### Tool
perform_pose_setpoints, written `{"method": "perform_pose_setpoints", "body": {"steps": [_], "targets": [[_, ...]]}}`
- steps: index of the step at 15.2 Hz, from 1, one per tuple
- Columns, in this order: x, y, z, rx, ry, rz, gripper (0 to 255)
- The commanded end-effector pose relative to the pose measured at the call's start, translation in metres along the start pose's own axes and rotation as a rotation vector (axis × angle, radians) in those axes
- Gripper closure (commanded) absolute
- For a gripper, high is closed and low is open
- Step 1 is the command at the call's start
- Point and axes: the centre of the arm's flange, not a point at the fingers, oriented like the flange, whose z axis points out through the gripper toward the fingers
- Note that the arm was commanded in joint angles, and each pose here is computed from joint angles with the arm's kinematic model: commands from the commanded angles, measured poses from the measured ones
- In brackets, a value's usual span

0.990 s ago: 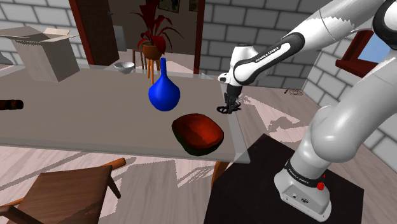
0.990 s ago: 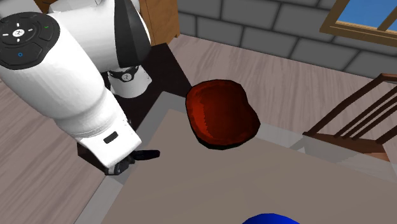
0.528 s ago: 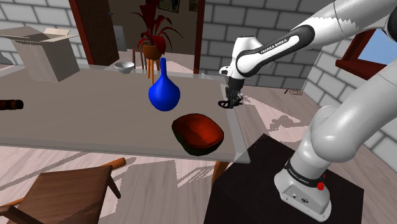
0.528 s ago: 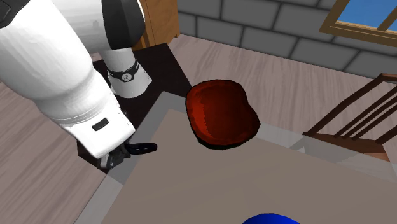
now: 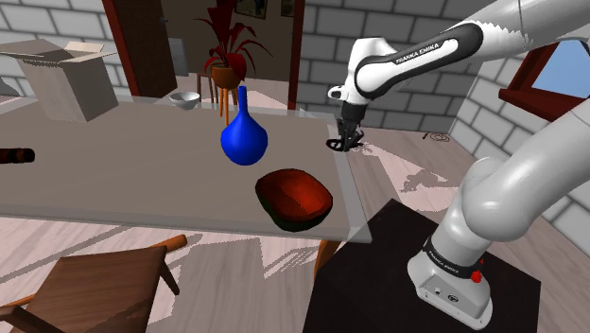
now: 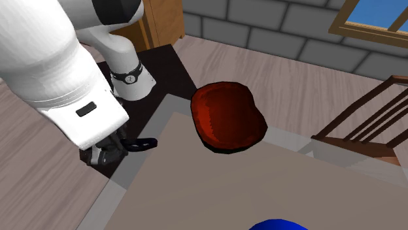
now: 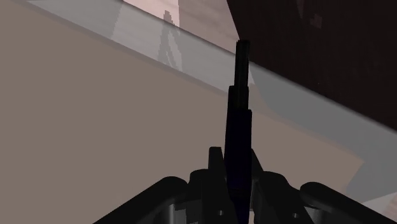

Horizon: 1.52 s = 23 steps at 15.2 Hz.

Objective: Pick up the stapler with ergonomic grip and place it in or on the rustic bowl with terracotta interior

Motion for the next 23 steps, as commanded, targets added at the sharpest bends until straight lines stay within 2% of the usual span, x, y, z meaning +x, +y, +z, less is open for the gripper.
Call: {"method": "perform_pose_setpoints", "body": {"steps": [1,7,23], "targets": [[0.000,0.000,-0.011,0.000,0.000,0.000,255],[0.000,0.000,-0.039,0.000,0.000,0.000,255],[0.186,-0.100,-0.035,0.000,0.000,0.000,255]]}}
